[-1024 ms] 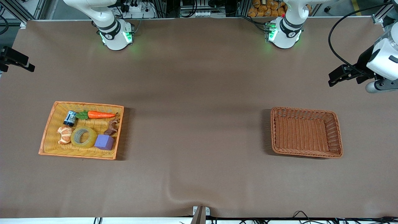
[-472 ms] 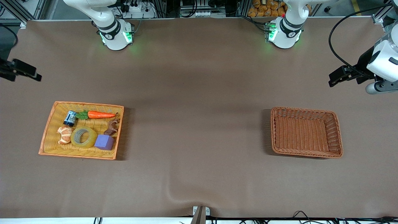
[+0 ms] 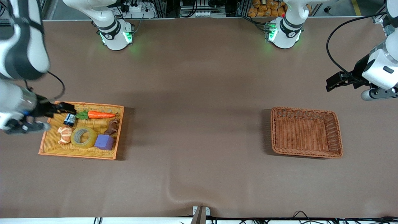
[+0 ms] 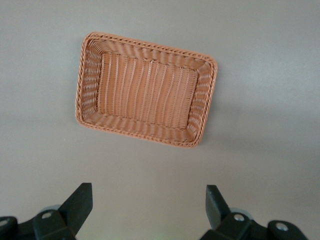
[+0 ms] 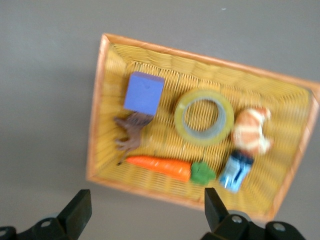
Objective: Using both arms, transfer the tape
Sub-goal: 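Lower the right gripper and grasp the yellow tape roll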
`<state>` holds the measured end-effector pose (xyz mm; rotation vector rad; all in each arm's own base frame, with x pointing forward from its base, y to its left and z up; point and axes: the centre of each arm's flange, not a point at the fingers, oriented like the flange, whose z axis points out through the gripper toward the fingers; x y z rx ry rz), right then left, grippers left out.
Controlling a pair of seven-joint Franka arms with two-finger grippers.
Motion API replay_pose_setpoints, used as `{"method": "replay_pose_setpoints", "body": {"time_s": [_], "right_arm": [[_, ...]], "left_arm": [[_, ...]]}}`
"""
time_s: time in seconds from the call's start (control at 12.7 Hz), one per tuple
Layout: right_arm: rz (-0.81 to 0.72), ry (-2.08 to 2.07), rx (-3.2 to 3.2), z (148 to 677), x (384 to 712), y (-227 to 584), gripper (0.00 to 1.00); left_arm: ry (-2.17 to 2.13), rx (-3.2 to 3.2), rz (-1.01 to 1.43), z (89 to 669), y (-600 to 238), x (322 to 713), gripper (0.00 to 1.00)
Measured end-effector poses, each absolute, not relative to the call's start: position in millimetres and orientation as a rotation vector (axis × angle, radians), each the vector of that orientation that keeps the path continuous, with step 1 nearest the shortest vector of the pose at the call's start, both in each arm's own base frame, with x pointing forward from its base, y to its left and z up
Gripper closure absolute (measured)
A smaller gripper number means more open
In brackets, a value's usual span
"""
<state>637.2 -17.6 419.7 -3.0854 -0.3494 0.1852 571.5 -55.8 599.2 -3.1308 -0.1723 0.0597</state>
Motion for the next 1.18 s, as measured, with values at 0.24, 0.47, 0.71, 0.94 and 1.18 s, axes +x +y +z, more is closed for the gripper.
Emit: {"method": "replay_pose_setpoints", "body": {"time_s": [0.24, 0.47, 0.71, 0.94, 1.18], "right_arm": [[0.133, -0.570, -3.086, 318, 655, -45, 0.00], [0.104, -0.688, -3.083, 275, 652, -50, 0.00], [0.127, -0.782, -3.065, 238, 648, -55, 0.00], [0.148, -0.789, -3.061, 222, 645, -57, 0.13], [0.099, -0.741, -3.066, 209, 637, -62, 0.50]], "left_arm": [[-0.161, -3.127, 0.087, 577, -59, 584, 0.00], [-0.159, -3.131, 0.072, 569, -59, 592, 0.00], [-0.166, -3.136, 0.044, 563, -57, 599, 0.00], [-0.168, -3.135, 0.046, 560, -56, 601, 0.00], [-0.168, -3.133, 0.047, 559, -56, 601, 0.00]]}}
